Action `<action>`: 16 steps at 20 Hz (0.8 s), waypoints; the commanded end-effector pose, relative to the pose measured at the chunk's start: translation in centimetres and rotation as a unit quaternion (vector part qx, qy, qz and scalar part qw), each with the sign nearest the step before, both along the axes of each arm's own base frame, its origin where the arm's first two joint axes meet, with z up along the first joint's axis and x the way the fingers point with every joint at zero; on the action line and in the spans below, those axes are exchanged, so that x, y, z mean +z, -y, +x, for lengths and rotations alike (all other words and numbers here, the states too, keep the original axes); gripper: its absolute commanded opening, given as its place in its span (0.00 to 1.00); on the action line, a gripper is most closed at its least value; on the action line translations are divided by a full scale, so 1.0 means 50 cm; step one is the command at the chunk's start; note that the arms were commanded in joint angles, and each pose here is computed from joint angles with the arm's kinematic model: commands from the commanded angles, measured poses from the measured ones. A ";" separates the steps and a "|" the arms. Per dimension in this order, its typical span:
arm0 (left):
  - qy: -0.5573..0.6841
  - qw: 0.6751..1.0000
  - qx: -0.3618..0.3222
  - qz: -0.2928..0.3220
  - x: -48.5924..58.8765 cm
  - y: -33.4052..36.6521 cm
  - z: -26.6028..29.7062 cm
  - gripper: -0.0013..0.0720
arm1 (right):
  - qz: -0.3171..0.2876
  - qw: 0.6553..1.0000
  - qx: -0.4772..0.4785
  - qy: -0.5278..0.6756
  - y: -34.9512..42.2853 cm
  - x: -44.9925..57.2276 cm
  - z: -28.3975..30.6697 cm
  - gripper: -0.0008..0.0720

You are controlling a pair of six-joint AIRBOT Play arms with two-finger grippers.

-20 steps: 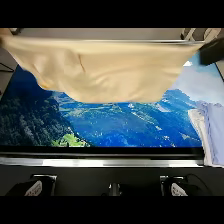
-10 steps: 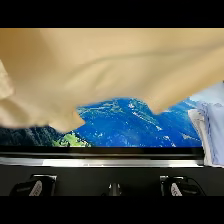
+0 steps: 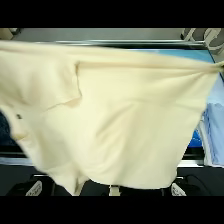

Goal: Fold the shirts.

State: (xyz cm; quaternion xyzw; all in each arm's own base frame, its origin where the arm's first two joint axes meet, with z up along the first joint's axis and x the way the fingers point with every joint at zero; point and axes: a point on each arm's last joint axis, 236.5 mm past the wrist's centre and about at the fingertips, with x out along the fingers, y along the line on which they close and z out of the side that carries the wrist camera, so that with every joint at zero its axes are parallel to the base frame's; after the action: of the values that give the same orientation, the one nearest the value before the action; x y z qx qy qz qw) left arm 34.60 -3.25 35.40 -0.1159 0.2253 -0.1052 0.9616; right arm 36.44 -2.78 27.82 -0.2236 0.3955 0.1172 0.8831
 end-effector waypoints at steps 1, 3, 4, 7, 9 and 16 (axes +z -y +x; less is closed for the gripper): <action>-0.168 0.986 -0.014 -0.016 -0.279 -0.016 0.105 0.05 | 0.024 0.985 0.021 -0.170 -0.014 -0.256 0.101 0.03; -0.227 0.973 -0.013 -0.030 -0.423 -0.014 0.160 0.05 | 0.019 0.981 0.037 -0.192 -0.044 -0.366 0.183 0.03; -0.250 0.967 -0.013 -0.034 -0.482 -0.010 0.183 0.05 | 0.016 0.981 0.040 -0.187 -0.057 -0.409 0.223 0.03; -0.285 0.957 -0.006 -0.048 -0.609 -0.001 0.254 0.05 | 0.035 0.989 0.010 -0.144 -0.079 -0.482 0.323 0.03; -0.276 0.960 0.006 -0.048 -0.653 -0.003 0.298 0.05 | 0.053 0.993 -0.023 -0.099 -0.071 -0.494 0.382 0.03; -0.176 0.982 0.057 -0.046 -0.654 -0.028 0.427 0.05 | 0.060 0.997 -0.046 0.022 -0.054 -0.473 0.497 0.03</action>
State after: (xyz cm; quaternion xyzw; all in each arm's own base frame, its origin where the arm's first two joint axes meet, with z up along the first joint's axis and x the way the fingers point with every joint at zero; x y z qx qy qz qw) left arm 53.40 -2.55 2.56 -0.1885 0.4220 -0.0541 0.8851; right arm 59.08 0.20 3.85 -0.1593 0.4177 0.1146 0.8871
